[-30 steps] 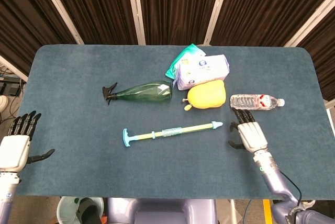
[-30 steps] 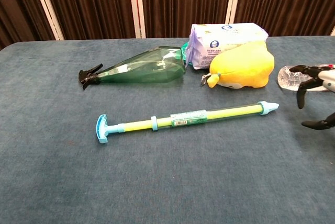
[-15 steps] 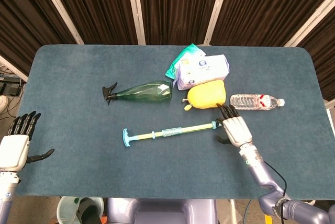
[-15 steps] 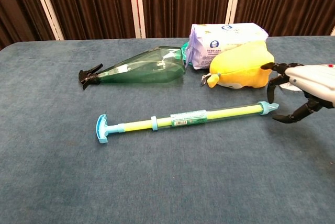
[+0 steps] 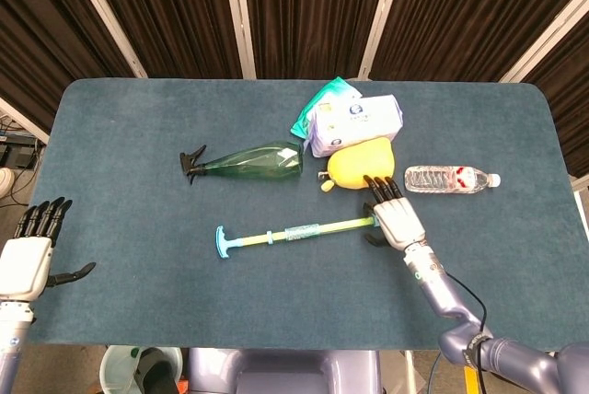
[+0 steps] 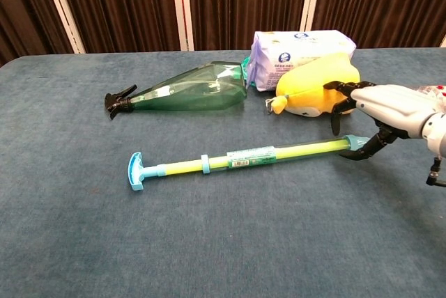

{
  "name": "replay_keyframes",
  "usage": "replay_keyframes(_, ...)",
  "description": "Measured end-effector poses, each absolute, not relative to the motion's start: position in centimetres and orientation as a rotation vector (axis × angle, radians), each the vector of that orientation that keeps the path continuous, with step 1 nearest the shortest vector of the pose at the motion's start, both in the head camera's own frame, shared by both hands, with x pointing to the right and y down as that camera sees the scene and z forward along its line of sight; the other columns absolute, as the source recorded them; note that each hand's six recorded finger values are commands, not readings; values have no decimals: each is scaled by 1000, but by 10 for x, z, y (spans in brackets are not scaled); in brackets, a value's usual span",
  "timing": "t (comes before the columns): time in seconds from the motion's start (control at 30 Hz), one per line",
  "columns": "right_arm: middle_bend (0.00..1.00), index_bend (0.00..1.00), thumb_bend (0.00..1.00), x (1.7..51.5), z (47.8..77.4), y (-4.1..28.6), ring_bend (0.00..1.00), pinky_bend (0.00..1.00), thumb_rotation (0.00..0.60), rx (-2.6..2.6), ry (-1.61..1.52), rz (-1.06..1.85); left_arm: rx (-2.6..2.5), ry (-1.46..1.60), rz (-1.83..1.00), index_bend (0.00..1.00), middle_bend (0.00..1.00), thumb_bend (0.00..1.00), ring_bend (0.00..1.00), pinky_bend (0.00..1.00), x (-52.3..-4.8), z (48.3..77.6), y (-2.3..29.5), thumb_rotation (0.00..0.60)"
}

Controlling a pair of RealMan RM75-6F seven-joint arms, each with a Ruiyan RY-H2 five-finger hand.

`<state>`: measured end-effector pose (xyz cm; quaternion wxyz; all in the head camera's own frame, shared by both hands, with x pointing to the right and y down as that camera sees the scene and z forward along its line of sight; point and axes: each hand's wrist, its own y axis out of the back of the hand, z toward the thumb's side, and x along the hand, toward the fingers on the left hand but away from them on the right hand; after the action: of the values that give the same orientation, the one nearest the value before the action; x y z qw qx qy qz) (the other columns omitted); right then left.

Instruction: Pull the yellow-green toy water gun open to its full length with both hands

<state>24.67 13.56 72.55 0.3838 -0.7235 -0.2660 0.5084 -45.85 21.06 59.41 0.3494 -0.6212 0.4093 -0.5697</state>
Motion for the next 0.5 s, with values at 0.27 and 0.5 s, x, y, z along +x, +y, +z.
replay_keyframes(0.27, 16, 449, 303, 236, 728, 129, 0, 38, 600, -1847, -667, 1288, -1612, 1074, -1480, 0, 40, 70, 0, 59, -462, 594, 209, 600)
replay_keyframes(0.5, 14, 444, 308, 233, 738, 133, 0, 38, 600, -1873, -633, 1310, -1624, 1082, -1475, 0, 44, 70, 0, 59, -461, 595, 208, 600)
